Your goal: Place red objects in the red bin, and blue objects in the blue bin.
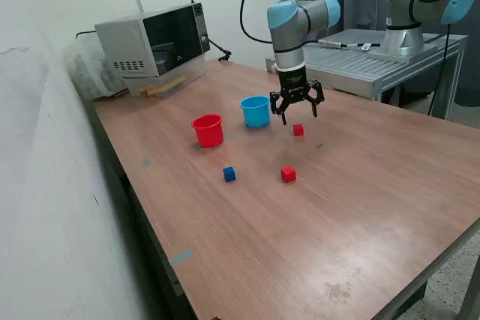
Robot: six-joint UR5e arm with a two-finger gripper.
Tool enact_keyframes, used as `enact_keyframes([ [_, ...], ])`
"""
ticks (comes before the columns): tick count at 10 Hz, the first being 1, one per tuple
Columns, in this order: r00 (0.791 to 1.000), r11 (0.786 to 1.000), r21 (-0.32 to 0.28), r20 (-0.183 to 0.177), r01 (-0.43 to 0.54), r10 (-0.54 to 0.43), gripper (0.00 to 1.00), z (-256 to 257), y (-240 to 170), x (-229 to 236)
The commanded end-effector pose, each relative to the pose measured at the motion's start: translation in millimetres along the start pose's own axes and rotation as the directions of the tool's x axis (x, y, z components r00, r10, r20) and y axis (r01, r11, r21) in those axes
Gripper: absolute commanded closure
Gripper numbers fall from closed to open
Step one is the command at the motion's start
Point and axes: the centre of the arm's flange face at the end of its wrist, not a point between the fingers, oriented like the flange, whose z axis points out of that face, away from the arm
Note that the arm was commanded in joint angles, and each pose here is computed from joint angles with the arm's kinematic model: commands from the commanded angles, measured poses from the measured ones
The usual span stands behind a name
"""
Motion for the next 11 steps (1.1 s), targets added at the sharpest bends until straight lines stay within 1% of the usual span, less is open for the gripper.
enact_keyframes([
  [1, 0.997, 0.997, 0.000, 0.009, -0.082, 0.082, 0.00, -2, 10, 4],
  [3, 0.997, 0.997, 0.001, 0.004, -0.083, 0.083, 0.00, 1, 10, 3],
  [5, 0.996, 0.996, 0.006, -0.005, -0.088, 0.088, 0.00, 17, 8, -1],
  [8, 0.996, 0.996, -0.001, 0.004, -0.092, 0.092, 0.00, 21, 7, -7],
  [9, 0.995, 0.996, -0.006, 0.013, -0.094, 0.094, 1.00, 19, 8, -10],
  [10, 0.995, 0.995, -0.011, 0.027, -0.095, 0.095, 1.00, 18, 8, -11],
  [11, 0.994, 0.995, -0.015, 0.033, -0.102, 0.103, 1.00, 15, 6, -15],
])
